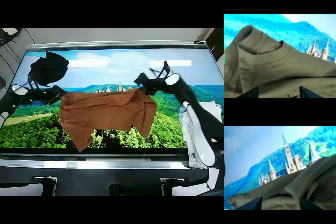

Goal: Fold the shirts.

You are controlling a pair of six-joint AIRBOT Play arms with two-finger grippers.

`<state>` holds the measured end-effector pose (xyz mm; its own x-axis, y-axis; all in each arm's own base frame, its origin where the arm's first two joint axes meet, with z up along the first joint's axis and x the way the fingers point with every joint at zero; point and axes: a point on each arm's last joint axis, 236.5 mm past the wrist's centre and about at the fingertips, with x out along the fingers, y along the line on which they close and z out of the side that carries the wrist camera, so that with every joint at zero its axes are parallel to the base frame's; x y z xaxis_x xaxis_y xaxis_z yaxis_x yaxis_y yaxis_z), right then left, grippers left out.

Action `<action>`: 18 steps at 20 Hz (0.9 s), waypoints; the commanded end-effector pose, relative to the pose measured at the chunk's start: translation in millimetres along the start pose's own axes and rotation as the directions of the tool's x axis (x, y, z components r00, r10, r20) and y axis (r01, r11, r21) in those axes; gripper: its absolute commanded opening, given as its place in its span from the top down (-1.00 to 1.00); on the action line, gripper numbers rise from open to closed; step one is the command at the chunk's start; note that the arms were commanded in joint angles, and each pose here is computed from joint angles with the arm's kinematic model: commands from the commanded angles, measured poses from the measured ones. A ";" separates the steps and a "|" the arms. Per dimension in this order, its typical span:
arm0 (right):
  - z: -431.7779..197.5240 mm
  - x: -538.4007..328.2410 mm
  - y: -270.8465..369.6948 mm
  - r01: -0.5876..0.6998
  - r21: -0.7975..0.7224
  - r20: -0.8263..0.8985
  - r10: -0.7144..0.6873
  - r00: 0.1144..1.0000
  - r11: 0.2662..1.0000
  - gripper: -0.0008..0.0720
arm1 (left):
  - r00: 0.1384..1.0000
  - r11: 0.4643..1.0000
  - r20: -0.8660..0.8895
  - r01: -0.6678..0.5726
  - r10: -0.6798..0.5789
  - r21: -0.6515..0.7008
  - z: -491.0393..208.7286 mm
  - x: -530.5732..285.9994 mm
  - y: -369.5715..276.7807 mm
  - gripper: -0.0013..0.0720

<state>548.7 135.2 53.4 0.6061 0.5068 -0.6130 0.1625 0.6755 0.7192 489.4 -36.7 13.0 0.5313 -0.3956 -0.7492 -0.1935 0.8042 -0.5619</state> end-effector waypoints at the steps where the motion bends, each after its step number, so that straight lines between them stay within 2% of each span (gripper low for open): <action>1: 12.5 -82.7 -18.7 0.061 -0.084 -0.061 -0.067 0.996 0.995 -0.59 | 0.993 0.999 -0.114 -0.031 0.034 0.024 3.8 -47.3 25.1 -0.66; 4: -24.0 -151.6 -89.4 0.270 -0.110 -0.265 -0.290 0.919 0.956 -0.55 | 0.934 0.986 -0.320 -0.167 0.159 0.002 -50.2 -62.5 87.0 -0.65; 6: -53.5 -175.6 -122.2 0.361 -0.150 -0.392 -0.391 0.833 0.920 -0.52 | 0.895 0.983 -0.418 -0.184 0.157 -0.025 -96.3 -47.8 108.8 -0.27; 8: -73.3 -180.4 -131.0 0.365 -0.178 -0.463 -0.405 0.788 0.914 -0.51 | 0.896 0.991 -0.439 -0.108 0.064 -0.076 -125.7 -26.1 104.3 -0.29; 10: -78.6 -177.6 -133.3 0.362 -0.168 -0.477 -0.397 0.784 0.917 -0.51 | 0.906 0.990 -0.422 -0.069 0.009 -0.126 -138.3 -11.6 102.1 -0.29; 18: -71.0 -172.4 -136.4 0.368 -0.169 -0.442 -0.404 0.801 0.914 -0.51 | 0.926 0.992 -0.378 -0.055 0.009 -0.111 -141.3 18.3 101.2 -0.24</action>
<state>370.1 -4.4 39.0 0.0877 0.3755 -0.9227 0.2391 0.8912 0.3854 352.4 -23.3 -97.0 0.1380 -0.5523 -0.8222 -0.3268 0.7583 -0.5641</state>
